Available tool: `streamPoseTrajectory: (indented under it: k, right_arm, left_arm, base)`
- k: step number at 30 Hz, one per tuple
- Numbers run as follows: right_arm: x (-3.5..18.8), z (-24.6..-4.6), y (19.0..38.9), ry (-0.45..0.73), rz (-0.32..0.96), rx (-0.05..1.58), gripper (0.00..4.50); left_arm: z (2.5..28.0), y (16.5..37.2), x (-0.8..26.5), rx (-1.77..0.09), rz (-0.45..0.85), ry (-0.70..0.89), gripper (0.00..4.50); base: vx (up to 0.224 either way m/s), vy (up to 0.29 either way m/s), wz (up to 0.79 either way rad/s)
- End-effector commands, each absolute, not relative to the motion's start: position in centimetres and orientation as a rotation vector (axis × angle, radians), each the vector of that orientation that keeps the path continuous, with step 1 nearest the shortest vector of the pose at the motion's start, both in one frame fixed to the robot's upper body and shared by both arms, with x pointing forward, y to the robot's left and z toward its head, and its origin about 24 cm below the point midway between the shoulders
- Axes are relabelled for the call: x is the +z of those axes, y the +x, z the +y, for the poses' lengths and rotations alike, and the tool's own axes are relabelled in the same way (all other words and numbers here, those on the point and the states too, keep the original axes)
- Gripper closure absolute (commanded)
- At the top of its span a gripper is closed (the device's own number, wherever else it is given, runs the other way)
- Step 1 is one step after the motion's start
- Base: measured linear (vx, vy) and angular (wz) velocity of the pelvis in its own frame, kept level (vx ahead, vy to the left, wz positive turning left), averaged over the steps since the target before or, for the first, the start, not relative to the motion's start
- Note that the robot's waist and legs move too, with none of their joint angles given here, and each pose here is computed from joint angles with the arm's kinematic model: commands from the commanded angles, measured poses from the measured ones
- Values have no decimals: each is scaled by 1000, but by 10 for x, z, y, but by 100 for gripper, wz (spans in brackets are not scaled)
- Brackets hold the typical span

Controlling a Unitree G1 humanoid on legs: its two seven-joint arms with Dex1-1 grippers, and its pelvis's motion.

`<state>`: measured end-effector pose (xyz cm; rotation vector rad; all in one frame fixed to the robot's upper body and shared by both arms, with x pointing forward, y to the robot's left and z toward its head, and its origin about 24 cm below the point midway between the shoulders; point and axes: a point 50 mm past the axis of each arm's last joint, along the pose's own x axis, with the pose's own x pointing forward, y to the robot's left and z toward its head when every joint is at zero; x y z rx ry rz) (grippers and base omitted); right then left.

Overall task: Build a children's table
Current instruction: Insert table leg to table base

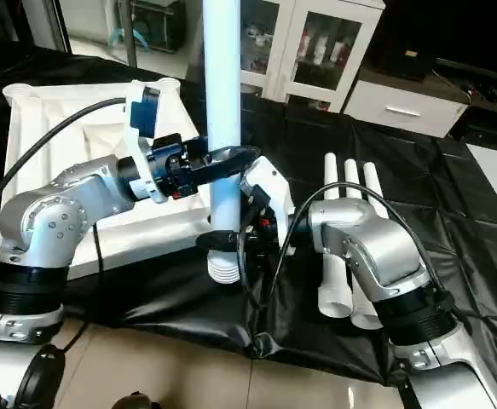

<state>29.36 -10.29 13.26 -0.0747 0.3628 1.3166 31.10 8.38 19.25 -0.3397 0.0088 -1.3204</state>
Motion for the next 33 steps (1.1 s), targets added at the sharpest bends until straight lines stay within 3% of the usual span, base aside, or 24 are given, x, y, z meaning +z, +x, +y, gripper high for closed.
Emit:
streamPoseTrajectory:
  k: [1, 4, 6, 11, 14, 22, 33]
  right_arm:
    - [138, -107, 294, -77, 337, 1301, 267]
    - [139, -106, 295, -72, 331, 1299, 267]
    - [141, -107, 296, -61, 316, 1289, 267]
    - [146, -109, 302, -26, 252, 1245, 267]
    - [149, -111, 304, -2, 234, 1226, 197]
    - [146, -113, 302, -35, 252, 1238, 140]
    - [136, -106, 301, -16, 294, 1254, 137]
  left_arm:
    - [82, 312, 190, -1292, 19, -320, 211]
    - [83, 315, 191, -1265, 9, -322, 215]
    - [86, 321, 194, -1208, -15, -337, 253]
    - [92, 330, 201, -1116, -23, -348, 267]
    - [92, 332, 202, -1093, -22, -334, 268]
    - [90, 330, 205, -1126, -34, -301, 272]
    - [84, 326, 209, -1163, -52, -317, 272]
  base:
    - [0, 0, 0]
    - [0, 0, 0]
    - [0, 0, 0]
    - [0, 0, 0]
    - [0, 0, 0]
    - [0, 0, 0]
    - [0, 0, 0]
